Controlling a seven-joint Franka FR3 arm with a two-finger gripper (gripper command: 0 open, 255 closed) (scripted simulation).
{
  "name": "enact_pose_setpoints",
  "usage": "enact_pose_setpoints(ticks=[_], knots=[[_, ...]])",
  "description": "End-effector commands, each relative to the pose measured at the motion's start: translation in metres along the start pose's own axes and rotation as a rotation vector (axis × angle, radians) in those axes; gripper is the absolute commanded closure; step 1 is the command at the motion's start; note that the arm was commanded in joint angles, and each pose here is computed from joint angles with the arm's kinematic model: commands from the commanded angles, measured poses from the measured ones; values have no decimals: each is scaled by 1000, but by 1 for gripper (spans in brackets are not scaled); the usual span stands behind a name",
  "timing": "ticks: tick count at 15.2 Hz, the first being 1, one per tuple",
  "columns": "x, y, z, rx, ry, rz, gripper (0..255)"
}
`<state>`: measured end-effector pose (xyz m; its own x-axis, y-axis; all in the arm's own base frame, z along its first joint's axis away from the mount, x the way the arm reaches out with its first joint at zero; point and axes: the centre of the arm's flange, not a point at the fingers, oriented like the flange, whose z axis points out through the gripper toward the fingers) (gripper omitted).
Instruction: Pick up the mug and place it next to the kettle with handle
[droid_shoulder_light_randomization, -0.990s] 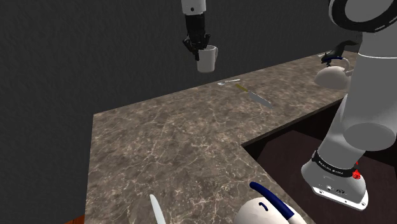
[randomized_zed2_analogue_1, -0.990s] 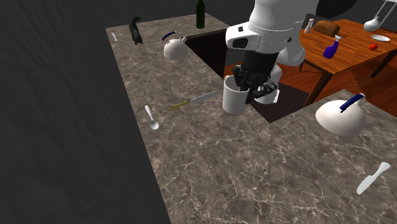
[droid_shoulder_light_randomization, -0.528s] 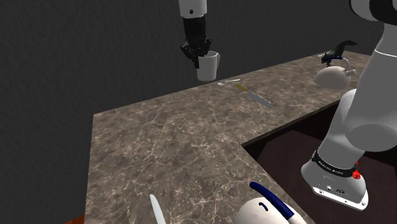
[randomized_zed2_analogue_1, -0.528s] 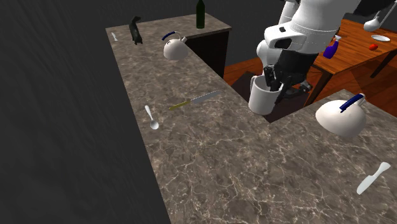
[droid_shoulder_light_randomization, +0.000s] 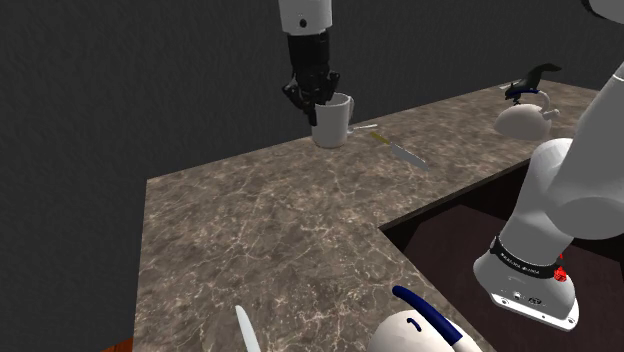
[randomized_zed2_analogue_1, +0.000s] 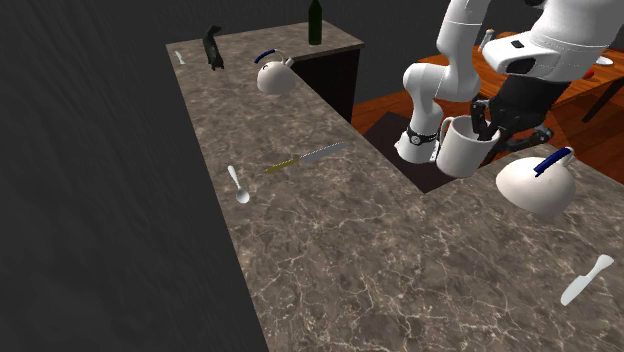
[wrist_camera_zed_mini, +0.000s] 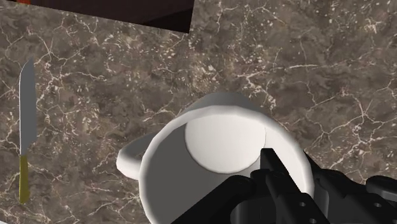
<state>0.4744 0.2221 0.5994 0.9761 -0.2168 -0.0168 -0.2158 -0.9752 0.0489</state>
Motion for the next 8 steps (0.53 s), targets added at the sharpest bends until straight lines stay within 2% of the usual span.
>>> enact_pose_setpoints(ticks=[1, 8], knots=[[-21, -18, -1, 0, 0, 1, 255], [-94, -73, -3, 0, 0, 1, 255]])
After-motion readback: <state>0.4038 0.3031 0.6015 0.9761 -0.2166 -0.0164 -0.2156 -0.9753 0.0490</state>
